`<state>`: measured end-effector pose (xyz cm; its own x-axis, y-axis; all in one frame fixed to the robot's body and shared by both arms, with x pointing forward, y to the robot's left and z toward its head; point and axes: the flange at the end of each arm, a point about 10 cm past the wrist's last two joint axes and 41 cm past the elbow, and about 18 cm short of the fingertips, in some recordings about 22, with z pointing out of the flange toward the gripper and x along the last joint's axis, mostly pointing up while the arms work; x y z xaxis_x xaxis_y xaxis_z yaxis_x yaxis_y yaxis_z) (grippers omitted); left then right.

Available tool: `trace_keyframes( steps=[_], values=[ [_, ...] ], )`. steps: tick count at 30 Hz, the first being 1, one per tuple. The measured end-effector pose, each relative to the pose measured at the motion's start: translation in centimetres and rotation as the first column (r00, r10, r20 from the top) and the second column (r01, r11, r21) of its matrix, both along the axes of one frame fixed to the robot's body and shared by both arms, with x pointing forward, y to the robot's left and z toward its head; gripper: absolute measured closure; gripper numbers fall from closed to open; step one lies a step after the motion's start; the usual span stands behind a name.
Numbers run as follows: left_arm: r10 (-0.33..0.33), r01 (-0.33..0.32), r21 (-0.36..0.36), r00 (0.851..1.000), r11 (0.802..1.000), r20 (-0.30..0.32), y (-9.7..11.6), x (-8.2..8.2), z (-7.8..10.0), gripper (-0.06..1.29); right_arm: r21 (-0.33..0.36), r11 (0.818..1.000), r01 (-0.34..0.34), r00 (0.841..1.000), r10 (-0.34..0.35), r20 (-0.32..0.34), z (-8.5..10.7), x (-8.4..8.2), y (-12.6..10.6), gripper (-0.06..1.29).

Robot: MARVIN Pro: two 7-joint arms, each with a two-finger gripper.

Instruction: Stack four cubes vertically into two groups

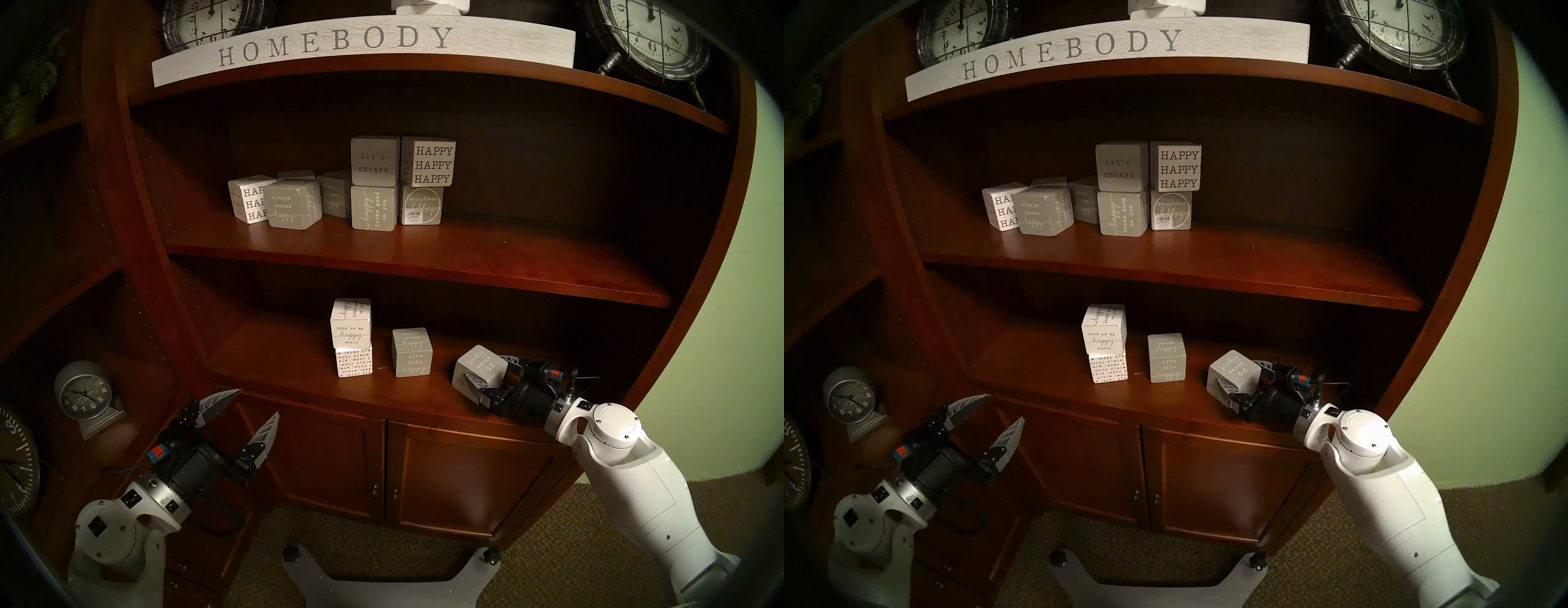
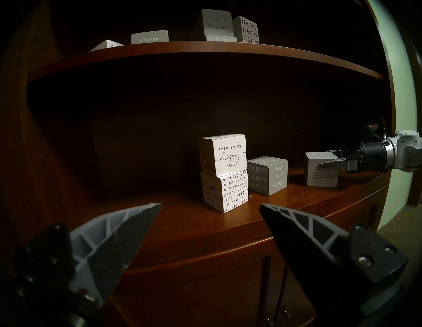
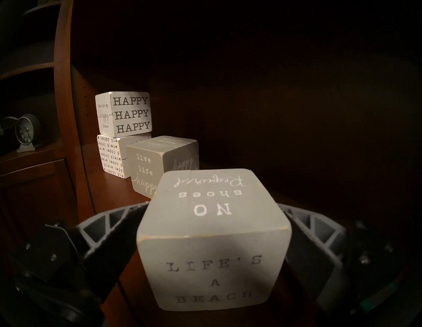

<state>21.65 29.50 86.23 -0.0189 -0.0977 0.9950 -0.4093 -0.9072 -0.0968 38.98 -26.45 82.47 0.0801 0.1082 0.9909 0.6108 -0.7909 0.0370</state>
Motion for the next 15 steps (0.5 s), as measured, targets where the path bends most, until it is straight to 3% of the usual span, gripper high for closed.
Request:
trace_keyframes(
  steps=[6,7,8,15],
  values=[
    [0.0,0.0,0.0,1.0,1.0,0.0,-0.01,0.0,0.0,0.04,0.005,1.0,0.017,1.0,-0.018,0.003,-0.02,0.08,0.16,0.01],
    [0.0,0.0,0.0,1.0,1.0,0.0,-0.01,0.0,0.0,0.04,0.005,1.0,0.019,1.0,-0.019,0.002,-0.01,0.07,0.19,0.05],
    [0.0,0.0,0.0,1.0,1.0,0.0,-0.01,0.0,0.0,0.04,0.006,1.0,0.022,1.0,-0.022,0.001,0.0,0.04,0.21,0.28],
    [0.0,0.0,0.0,1.0,1.0,0.0,0.0,0.01,0.01,0.04,0.019,0.999,0.045,0.999,-0.045,0.014,0.42,-0.69,0.3,0.36]
  ],
)
